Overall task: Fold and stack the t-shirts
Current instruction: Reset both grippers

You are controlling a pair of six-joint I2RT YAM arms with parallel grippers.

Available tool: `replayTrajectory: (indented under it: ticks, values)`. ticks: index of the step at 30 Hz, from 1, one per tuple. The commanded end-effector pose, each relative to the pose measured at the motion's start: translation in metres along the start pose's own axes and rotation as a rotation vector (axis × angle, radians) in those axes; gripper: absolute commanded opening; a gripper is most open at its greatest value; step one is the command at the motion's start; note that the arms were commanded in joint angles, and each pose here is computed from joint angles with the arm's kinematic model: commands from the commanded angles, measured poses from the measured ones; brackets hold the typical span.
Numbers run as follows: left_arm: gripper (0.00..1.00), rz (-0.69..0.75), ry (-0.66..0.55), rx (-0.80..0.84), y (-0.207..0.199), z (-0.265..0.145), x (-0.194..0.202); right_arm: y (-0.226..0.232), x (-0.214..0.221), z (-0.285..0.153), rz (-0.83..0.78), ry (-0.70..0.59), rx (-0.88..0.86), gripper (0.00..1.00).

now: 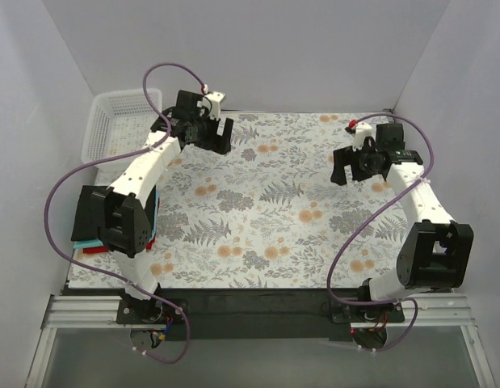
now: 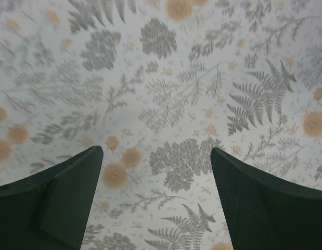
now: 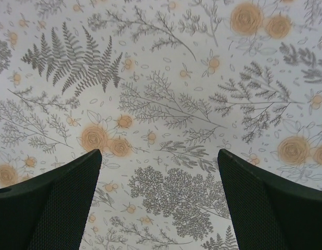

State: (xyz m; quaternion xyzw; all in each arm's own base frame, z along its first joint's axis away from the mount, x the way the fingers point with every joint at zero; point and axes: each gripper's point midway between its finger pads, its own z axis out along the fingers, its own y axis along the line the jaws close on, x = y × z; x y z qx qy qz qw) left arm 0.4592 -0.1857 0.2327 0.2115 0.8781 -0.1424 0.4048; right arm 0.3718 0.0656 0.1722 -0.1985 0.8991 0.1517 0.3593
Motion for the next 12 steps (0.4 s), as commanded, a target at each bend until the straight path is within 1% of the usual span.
replayTrajectory:
  ticks: [1, 2, 4, 5, 7, 8, 10, 12]
  values:
    - [0.84, -0.126, -0.002, 0.034, -0.011, 0.008, 0.017, 0.003, 0.038, 0.008, 0.021, 0.059, 0.005, 0.98]
    - [0.85, -0.145, 0.047, 0.042, -0.014, 0.016, 0.043, 0.005, 0.046, 0.009, 0.027, 0.067, 0.001, 0.98]
    - [0.85, -0.160, 0.038, 0.048, -0.017, 0.014, 0.053, 0.009, 0.056, 0.013, 0.044, 0.064, -0.011, 0.98]
    - [0.85, -0.171, 0.078, 0.047, -0.017, 0.018, 0.076, 0.013, 0.069, 0.014, 0.061, 0.079, -0.018, 0.98]
    - [0.85, -0.171, 0.067, 0.040, -0.017, 0.013, 0.079, 0.018, 0.074, 0.016, 0.076, 0.066, -0.033, 0.98]
    - [0.85, -0.175, 0.087, 0.036, -0.017, 0.013, 0.090, 0.020, 0.077, 0.015, 0.080, 0.066, -0.039, 0.98]
    - [0.85, -0.163, 0.086, 0.035, -0.018, 0.008, 0.092, 0.023, 0.074, 0.013, 0.080, 0.055, -0.049, 0.98]
    - [0.85, -0.148, 0.079, 0.043, -0.018, 0.002, 0.089, 0.022, 0.062, 0.008, 0.057, 0.022, -0.041, 0.98]
